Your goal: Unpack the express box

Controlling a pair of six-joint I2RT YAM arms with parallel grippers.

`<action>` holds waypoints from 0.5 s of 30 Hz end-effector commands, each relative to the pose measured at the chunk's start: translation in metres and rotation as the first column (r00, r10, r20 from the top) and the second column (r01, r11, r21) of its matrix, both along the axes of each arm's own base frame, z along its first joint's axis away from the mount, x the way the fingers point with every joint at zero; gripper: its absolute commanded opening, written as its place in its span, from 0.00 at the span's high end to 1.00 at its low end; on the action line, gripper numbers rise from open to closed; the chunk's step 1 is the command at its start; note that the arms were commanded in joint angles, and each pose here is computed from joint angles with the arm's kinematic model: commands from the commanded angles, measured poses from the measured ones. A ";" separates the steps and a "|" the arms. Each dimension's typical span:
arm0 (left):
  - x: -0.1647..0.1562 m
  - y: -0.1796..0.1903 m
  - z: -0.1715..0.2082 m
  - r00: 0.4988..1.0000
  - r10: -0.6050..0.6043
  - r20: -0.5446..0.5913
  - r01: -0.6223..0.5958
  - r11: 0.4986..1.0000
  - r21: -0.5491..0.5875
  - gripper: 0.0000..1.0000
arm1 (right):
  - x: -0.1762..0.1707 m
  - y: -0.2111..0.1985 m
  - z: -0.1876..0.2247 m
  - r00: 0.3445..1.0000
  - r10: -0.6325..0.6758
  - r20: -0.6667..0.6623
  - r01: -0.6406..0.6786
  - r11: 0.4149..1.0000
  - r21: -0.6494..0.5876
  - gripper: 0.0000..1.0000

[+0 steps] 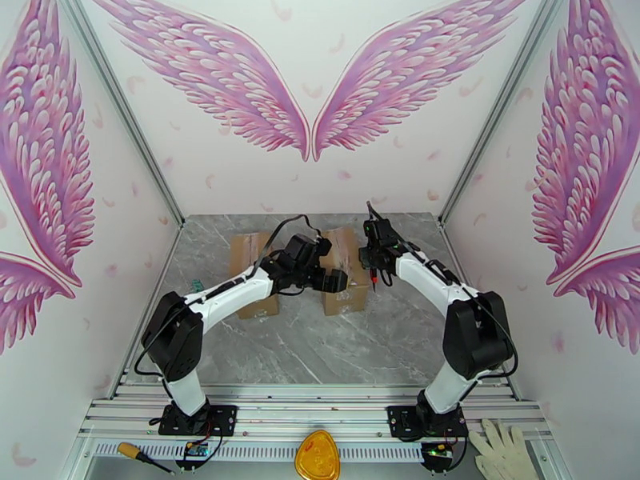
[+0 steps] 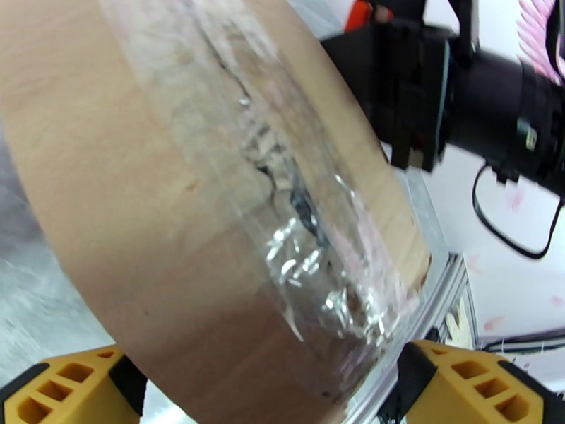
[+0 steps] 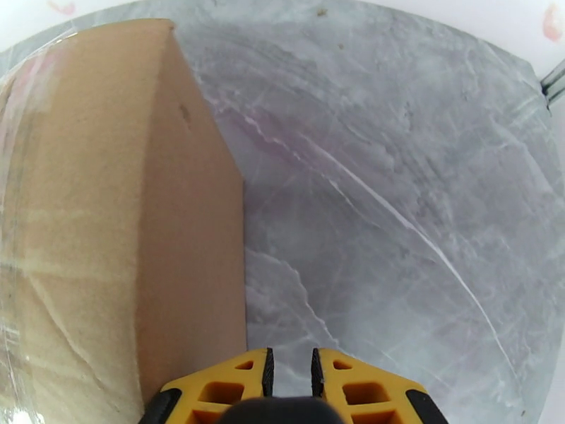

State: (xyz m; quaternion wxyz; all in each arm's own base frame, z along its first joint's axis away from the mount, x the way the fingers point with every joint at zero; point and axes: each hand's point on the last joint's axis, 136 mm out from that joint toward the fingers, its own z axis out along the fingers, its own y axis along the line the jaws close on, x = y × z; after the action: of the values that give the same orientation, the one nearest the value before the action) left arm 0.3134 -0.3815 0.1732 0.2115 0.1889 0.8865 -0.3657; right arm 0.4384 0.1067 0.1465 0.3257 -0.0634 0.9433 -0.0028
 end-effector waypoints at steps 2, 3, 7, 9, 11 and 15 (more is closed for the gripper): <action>-0.049 -0.023 0.022 0.985 -0.165 0.050 0.167 0.985 -0.035 0.01 | -0.017 0.017 -0.001 0.993 0.099 -0.059 -0.098 0.995 0.029 0.93; -0.049 -0.016 0.027 0.985 -0.153 0.075 0.155 0.988 -0.018 0.01 | -0.015 0.008 0.004 0.996 0.074 -0.057 -0.072 0.997 0.025 0.93; -0.043 0.007 0.069 0.969 -0.109 0.222 0.110 0.994 0.005 0.01 | -0.004 -0.020 0.027 1.000 -0.014 -0.006 0.014 0.998 0.067 0.92; -0.034 0.019 0.092 0.947 -0.075 0.311 0.073 0.997 0.017 0.01 | 0.002 -0.028 0.046 0.999 -0.037 0.040 0.034 0.997 0.072 0.93; -0.020 0.030 0.108 0.932 -0.036 0.360 0.032 0.999 0.016 0.02 | 0.007 -0.034 0.064 0.995 -0.049 0.091 0.045 0.998 0.048 0.93; 0.023 0.053 0.115 0.936 0.028 0.350 -0.038 0.999 0.024 0.20 | 0.014 -0.034 0.113 0.967 -0.057 0.250 0.051 0.998 0.033 0.96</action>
State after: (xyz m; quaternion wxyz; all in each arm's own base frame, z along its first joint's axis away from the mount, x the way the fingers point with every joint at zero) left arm 0.3082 -0.3490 0.2877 0.3559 0.2472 0.8325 -0.3453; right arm 0.4454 0.0697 0.1932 0.3546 -0.0333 0.9344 -0.0033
